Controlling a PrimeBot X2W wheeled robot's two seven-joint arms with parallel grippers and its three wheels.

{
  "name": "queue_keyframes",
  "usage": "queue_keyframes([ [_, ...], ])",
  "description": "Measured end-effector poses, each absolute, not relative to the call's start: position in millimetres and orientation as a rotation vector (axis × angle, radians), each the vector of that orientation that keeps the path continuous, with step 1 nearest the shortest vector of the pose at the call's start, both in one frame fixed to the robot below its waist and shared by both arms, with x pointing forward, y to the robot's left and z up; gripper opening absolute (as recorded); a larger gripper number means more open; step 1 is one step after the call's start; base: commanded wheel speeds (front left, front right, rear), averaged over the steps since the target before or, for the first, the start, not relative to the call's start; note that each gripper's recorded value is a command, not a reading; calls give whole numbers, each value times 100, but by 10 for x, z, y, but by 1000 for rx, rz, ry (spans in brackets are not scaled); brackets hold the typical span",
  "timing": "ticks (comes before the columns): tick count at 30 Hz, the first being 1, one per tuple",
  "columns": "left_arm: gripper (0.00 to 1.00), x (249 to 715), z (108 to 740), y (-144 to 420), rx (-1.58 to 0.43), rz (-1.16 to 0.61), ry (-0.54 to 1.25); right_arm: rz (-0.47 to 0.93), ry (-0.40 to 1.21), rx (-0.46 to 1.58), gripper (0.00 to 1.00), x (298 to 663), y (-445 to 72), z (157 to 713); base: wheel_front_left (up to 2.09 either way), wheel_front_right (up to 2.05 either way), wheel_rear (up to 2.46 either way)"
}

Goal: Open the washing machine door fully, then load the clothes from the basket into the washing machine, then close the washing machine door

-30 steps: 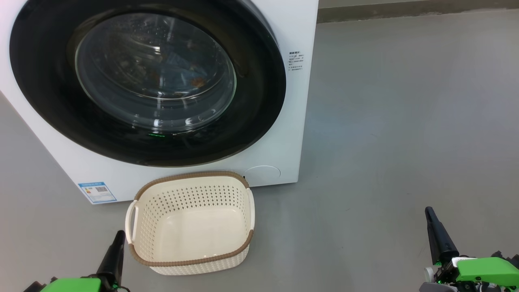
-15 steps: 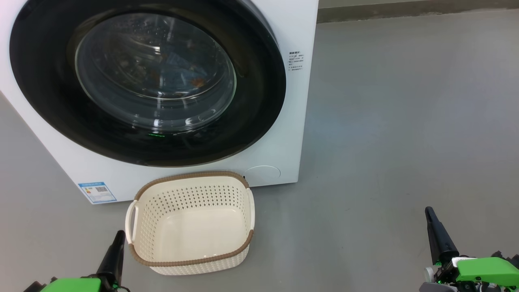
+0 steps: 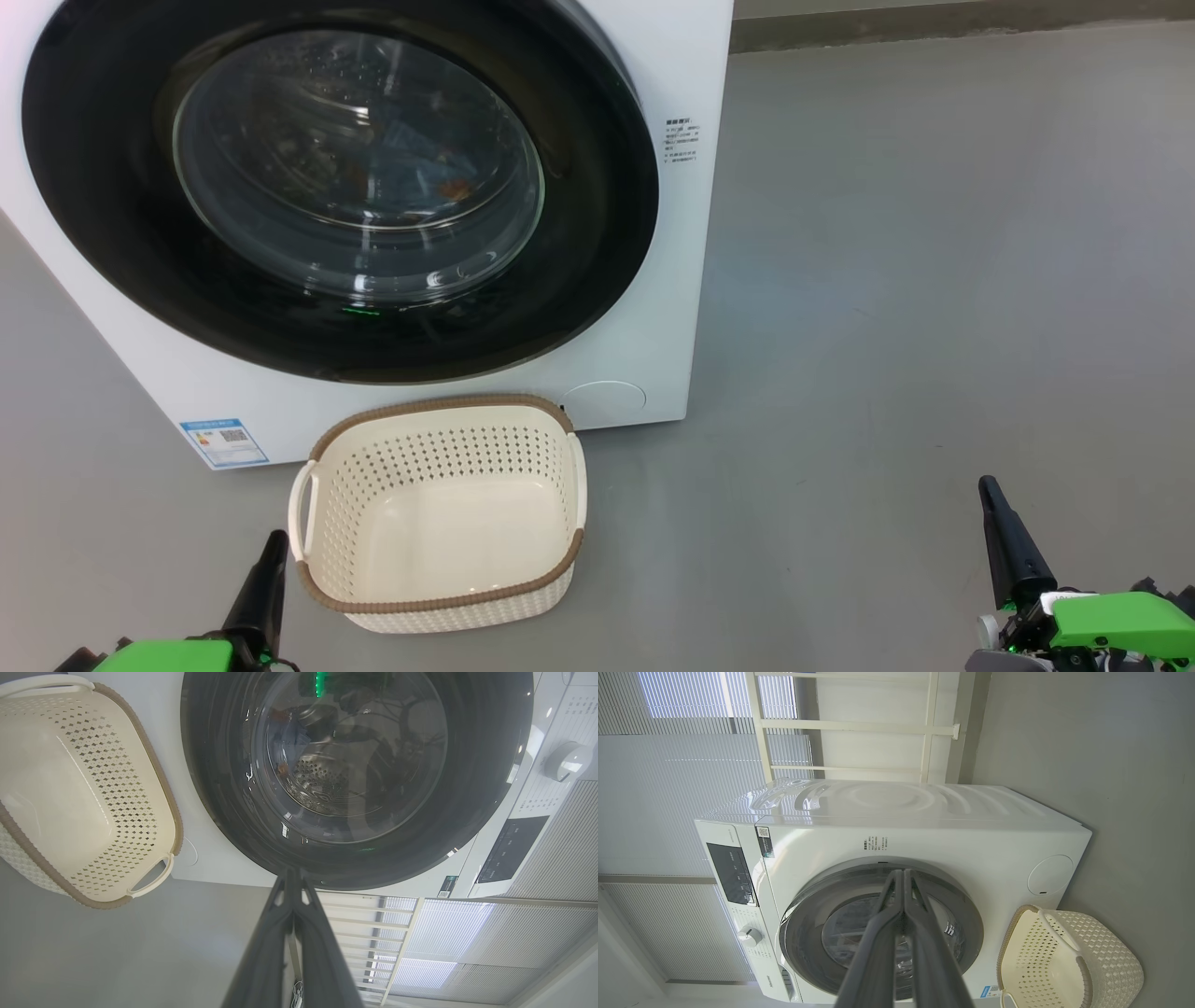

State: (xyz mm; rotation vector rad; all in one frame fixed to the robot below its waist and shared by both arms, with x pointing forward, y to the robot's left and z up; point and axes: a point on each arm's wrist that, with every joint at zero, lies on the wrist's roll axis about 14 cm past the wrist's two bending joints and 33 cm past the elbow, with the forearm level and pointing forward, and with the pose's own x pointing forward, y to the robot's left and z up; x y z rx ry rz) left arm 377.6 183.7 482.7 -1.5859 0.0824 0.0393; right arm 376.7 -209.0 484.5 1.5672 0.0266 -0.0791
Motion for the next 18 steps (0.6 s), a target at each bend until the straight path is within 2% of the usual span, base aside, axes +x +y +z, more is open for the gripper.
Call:
queue_keyframes([
  [18,0,3776,4827,1837,-1586,39,82,-79,27,1567,0,3768,-2090,4845,0,0,0],
])
